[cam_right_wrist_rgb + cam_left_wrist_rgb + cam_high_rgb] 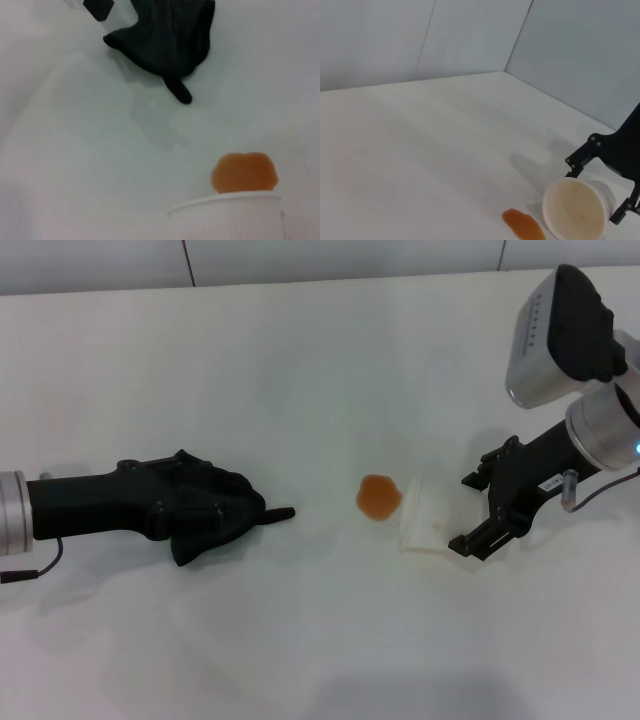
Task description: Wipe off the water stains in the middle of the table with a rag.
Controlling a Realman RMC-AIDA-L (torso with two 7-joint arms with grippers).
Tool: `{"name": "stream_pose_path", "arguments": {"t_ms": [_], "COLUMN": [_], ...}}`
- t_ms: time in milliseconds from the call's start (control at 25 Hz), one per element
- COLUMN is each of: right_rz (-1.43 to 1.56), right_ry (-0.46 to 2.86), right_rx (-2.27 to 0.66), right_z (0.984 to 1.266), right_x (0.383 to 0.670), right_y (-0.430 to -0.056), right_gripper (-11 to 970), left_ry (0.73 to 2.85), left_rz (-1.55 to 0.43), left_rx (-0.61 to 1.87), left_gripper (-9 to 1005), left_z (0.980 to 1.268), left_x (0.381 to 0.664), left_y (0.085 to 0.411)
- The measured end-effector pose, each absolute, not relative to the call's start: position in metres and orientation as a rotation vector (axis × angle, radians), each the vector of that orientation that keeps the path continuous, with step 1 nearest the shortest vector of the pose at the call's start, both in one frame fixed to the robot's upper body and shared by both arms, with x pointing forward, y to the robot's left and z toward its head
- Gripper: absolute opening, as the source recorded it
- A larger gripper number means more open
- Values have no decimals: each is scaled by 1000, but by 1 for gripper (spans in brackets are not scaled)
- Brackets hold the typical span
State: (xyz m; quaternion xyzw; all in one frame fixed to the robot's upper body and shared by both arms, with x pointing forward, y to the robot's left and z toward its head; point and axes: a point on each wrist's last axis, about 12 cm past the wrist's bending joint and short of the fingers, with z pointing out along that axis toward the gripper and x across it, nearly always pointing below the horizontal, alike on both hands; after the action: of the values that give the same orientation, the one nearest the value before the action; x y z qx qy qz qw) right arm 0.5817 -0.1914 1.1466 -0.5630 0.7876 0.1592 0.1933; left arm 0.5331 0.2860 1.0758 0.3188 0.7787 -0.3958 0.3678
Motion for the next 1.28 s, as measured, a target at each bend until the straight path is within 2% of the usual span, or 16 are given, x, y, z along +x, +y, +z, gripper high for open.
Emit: {"name": "stream_pose_path", "arguments": {"t_ms": [1280], "right_rz": [396], "right_ry": [2213], "right_rx": [-1571], "right_z": [1140], "right_x": [585], "right_y": [-192], "right_gripper": [787], "left_ry": [1994], "left_rz": [-1015], "left_rx": [815], "left_gripper": [837], "left_z": [1077], "left_x": [535], "left_y": [285]}}
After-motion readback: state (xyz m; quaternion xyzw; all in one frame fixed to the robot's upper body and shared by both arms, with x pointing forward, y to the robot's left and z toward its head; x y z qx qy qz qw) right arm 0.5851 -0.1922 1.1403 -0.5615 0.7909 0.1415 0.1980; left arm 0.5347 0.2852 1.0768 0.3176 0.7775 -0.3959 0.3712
